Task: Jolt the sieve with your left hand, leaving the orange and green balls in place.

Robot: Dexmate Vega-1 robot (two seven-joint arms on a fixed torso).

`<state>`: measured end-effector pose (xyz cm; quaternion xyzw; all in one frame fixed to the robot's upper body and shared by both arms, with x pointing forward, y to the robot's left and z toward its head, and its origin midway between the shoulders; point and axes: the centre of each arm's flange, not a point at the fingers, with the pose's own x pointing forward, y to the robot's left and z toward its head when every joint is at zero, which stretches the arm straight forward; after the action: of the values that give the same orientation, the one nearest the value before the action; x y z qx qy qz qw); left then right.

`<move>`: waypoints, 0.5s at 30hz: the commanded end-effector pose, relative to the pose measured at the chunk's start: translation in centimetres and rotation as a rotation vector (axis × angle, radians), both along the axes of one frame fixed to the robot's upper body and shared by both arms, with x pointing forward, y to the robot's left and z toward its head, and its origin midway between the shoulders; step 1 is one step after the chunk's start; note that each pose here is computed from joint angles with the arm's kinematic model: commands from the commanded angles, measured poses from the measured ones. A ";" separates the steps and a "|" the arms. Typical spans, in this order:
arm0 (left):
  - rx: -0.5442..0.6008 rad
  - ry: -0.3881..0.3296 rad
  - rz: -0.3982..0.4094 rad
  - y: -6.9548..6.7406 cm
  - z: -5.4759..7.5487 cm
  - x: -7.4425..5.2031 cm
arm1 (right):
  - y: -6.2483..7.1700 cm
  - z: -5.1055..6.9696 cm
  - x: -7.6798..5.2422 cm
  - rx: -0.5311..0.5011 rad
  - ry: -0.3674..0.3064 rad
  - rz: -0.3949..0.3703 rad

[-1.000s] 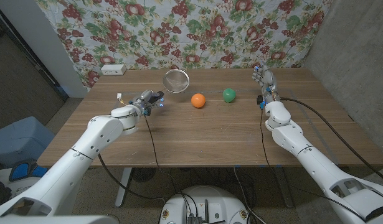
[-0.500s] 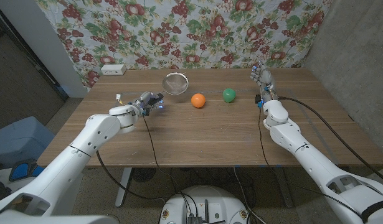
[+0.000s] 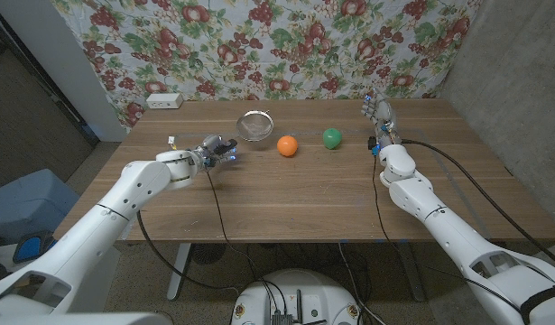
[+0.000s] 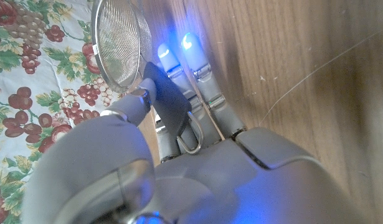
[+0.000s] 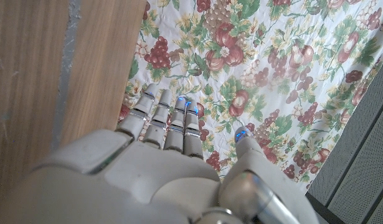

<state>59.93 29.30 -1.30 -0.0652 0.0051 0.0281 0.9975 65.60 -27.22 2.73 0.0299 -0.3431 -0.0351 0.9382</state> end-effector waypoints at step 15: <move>0.030 0.068 -0.009 0.2 0.2 0.1 | -0.1 0.1 -0.1 0.001 -0.008 -0.003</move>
<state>60.12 29.50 -1.16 -0.0564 0.0299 0.0211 0.9977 65.62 -27.18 2.79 0.0301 -0.3443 -0.0361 0.9377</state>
